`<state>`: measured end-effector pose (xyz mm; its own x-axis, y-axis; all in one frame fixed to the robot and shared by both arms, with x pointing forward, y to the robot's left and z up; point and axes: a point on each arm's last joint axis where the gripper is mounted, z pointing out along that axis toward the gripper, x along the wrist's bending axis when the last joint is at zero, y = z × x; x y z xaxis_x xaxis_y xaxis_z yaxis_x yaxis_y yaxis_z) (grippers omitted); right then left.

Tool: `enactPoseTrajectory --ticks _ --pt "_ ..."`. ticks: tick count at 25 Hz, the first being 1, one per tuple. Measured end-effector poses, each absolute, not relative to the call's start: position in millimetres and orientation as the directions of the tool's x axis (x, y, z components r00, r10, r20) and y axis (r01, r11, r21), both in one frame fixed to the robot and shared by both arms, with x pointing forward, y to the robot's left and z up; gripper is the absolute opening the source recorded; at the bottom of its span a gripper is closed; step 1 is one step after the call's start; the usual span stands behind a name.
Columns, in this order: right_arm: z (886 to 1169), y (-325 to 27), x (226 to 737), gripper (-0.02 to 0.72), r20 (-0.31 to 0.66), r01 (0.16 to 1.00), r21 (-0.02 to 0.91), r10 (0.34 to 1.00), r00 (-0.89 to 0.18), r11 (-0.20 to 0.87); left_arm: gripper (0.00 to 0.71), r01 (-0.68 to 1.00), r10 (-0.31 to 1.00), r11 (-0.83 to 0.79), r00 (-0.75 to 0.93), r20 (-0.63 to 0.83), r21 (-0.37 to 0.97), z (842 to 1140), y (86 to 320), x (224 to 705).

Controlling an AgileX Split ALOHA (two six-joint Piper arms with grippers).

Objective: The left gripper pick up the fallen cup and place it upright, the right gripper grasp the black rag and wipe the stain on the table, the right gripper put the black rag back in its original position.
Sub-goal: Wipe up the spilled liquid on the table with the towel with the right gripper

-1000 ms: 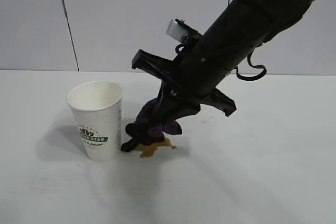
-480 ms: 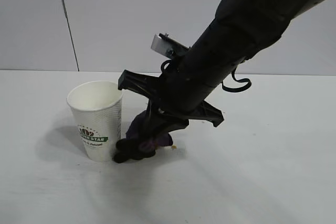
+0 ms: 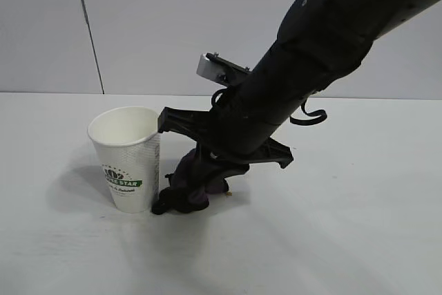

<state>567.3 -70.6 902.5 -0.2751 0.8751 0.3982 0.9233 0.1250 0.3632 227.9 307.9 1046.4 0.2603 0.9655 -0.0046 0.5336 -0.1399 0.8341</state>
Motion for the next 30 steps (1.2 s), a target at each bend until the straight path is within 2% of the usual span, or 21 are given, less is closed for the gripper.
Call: enactPoseTrajectory --ticks 7,15,19,23,30 --pt "892.3 -70.1 571.6 0.061 0.384 0.922 0.37 0.884 -0.266 0.117 0.695 0.533 0.966 -0.14 0.26 -0.005 0.835 1046.5 307.9 227.9" --pt "893.1 -70.9 576.8 0.061 0.37 0.905 0.416 0.892 -0.259 0.09 0.695 0.533 0.966 -0.14 0.26 -0.005 0.835 1046.5 307.9 227.9" --pt "892.7 -71.6 576.9 0.061 0.349 0.897 0.425 0.893 -0.283 0.118 0.695 0.533 0.966 -0.14 0.26 -0.005 0.835 1046.5 307.9 227.9" --pt "891.3 -77.4 577.7 0.054 0.33 0.901 0.409 0.898 -0.291 0.142 0.695 0.533 0.966 -0.14 0.26 -0.005 0.835 1046.5 307.9 227.9" --pt "888.8 -106.1 586.4 0.054 0.326 0.943 0.314 0.92 -0.216 0.109 0.695 0.533 0.966 -0.14 0.26 -0.005 0.835 1046.5 307.9 227.9"
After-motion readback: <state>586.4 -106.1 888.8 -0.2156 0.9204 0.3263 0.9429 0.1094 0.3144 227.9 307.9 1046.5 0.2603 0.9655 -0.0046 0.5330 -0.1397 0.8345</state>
